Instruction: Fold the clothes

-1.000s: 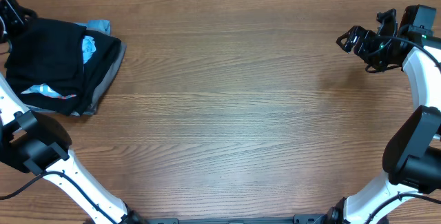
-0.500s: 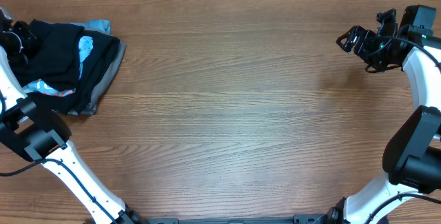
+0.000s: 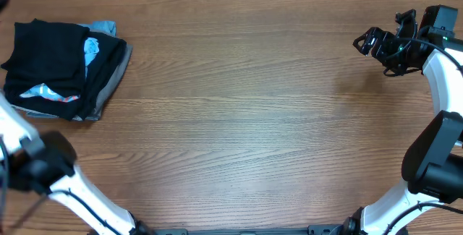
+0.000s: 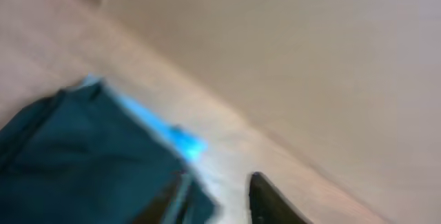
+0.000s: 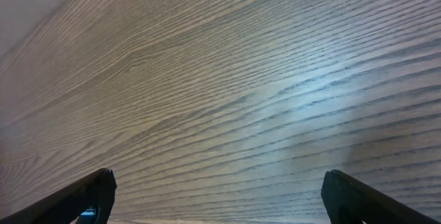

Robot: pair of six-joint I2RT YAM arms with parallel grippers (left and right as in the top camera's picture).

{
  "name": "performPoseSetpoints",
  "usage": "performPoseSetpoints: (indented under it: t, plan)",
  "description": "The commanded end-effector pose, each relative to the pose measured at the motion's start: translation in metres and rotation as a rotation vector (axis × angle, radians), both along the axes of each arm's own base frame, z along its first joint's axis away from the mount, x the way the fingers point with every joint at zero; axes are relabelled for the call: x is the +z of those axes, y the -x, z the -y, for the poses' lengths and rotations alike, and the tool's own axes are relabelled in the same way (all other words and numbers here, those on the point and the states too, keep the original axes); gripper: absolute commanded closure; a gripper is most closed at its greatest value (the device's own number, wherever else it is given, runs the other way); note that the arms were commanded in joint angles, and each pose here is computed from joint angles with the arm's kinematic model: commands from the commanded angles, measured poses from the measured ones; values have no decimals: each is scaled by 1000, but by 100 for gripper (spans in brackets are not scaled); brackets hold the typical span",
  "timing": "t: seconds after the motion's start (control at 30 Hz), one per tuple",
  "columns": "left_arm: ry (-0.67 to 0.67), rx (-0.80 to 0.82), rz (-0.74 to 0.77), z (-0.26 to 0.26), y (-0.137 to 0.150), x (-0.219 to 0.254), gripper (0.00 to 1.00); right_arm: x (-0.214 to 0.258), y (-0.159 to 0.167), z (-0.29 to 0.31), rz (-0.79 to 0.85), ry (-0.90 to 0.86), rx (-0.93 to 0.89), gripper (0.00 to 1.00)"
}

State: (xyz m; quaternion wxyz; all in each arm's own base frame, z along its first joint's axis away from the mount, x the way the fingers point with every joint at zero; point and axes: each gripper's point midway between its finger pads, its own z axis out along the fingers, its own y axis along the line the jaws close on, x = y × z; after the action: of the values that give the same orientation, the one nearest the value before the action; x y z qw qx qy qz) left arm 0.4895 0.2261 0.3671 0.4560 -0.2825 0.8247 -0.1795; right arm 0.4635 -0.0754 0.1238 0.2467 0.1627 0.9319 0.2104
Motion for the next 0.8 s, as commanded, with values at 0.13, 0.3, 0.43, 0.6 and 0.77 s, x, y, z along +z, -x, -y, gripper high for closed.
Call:
performPoseSetpoints:
  t: [0.13, 0.3, 0.43, 0.6, 0.77]
  plan:
    - [-195, 30, 238, 104, 113, 162, 0, 1, -1, 1, 4, 2, -5, 0]
    - [-181, 29, 209, 115, 134, 161, 0, 1, -1, 1, 4, 2, -5, 0]
    - [-141, 26, 130, 118, 140, 142, 0, 1, -1, 1, 4, 2, -5, 0]
    - [-105, 24, 57, 122, 148, 125, 0, 1, -1, 1, 4, 2, -5, 0]
    - [-91, 23, 29, 124, 151, 119, 0, 5, -2, -2, 14, 6, 1, 0]
